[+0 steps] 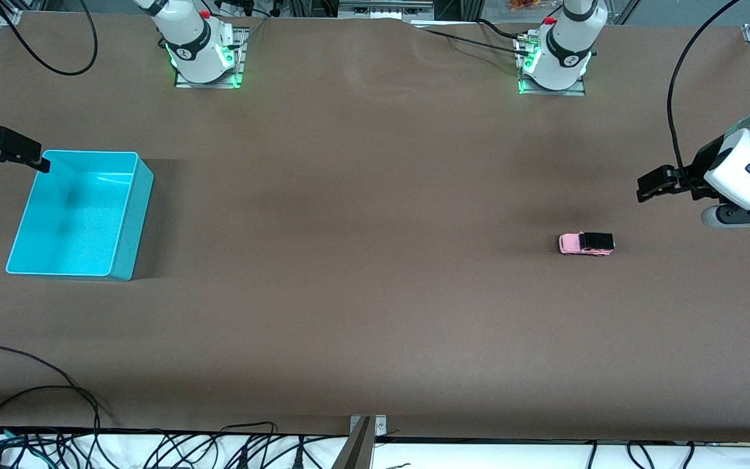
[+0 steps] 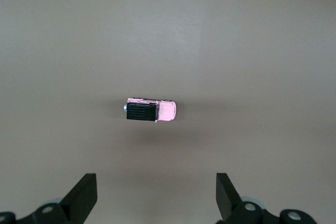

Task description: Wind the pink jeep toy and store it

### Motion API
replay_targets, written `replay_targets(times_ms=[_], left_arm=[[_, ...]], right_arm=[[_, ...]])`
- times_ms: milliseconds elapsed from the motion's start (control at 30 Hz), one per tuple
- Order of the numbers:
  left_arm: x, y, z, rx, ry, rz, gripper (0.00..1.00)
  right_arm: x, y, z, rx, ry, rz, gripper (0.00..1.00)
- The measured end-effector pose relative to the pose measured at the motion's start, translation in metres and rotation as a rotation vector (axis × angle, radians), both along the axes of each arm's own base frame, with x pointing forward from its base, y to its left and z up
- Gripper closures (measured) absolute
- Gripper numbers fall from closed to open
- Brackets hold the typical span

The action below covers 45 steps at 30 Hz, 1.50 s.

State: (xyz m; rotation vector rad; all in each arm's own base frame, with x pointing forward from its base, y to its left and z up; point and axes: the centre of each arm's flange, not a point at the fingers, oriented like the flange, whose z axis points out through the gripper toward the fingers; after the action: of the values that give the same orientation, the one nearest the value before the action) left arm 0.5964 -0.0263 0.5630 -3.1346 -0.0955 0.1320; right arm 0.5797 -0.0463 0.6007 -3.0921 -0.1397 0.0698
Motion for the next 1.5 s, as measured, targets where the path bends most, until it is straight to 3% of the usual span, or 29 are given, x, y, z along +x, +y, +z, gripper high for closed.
replay_targets(times_ms=[1067, 1267, 1500], left_arm=[[0.001, 0.000, -0.002, 0.002, 0.004, 0.021, 0.00], [0.001, 0.002, -0.006, 0.014, 0.016, 0.133, 0.00], [0.004, 0.002, -0.025, 0.042, 0.048, 0.345, 0.00]], right_arm=[[0.000, 0.000, 0.000, 0.000, 0.000, 0.000, 0.00], [0.000, 0.000, 0.000, 0.000, 0.001, 0.000, 0.00], [0.000, 0.000, 0.000, 0.000, 0.001, 0.000, 0.00]])
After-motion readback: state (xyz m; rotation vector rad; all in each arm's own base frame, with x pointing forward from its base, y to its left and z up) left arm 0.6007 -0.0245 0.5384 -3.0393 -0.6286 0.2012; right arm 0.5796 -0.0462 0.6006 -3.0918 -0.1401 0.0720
